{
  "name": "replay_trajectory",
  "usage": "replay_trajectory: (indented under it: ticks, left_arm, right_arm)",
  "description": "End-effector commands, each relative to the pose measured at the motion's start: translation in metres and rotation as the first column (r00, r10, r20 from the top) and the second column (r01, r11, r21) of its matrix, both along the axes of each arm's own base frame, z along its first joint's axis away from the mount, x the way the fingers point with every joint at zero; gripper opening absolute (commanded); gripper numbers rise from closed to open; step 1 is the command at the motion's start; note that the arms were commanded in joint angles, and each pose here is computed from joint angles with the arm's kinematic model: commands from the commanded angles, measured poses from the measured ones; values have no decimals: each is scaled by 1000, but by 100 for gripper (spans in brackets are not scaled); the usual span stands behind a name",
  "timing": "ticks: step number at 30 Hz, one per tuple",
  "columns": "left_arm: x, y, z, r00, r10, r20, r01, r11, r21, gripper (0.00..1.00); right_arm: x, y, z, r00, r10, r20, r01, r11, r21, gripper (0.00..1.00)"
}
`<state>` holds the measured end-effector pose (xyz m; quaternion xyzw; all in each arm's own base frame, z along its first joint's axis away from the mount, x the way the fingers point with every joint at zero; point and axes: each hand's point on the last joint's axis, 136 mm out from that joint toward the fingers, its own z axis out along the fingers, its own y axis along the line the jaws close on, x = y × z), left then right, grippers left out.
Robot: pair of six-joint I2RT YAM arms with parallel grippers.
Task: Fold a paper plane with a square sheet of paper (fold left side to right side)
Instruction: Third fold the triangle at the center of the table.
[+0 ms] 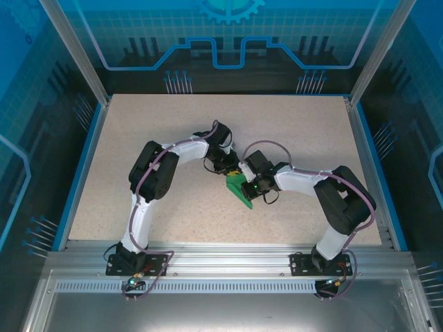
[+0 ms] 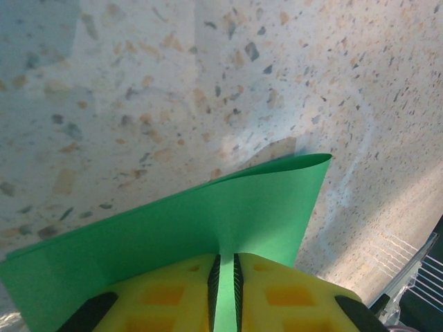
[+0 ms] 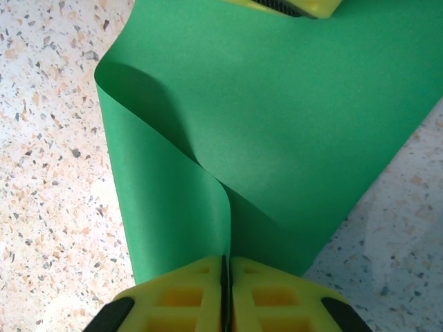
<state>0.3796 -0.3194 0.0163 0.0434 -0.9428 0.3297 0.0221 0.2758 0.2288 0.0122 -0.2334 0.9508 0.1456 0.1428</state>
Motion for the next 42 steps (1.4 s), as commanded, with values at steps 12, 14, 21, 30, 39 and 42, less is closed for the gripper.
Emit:
replay_trajectory:
  ticks: [12,14,21,30,39,42]
  left_arm:
    - [10,55,54,997,33,68,-37,997,66,26]
    - [6,61,57,996,49,72,-53,997,61,26]
    - [-36,38,65,999,49,12,-47,994,-94,20]
    - [-67,9,44,996,26,-81,-35,993,-111,17]
    - [-71,4,16,991,26,-129,-34,998,-55,15]
    - [-73,8,7,989,36,-142,-41,999,-34,15]
  right_arm:
    - [-11,-7,-19,996,-15,-87,13,1000,-16,10]
    - [-12,-7,-19,996,-12,-89,11,1000,-16,10]
    - [-11,-5,-21,995,-9,-95,9,1000,-10,10]
    - [-11,-6,-21,996,-16,-92,15,1000,-15,10]
    - [-11,-6,-20,996,-17,-90,16,1000,-13,10]
    - [-11,-6,-19,996,-18,-87,17,1000,-12,10]
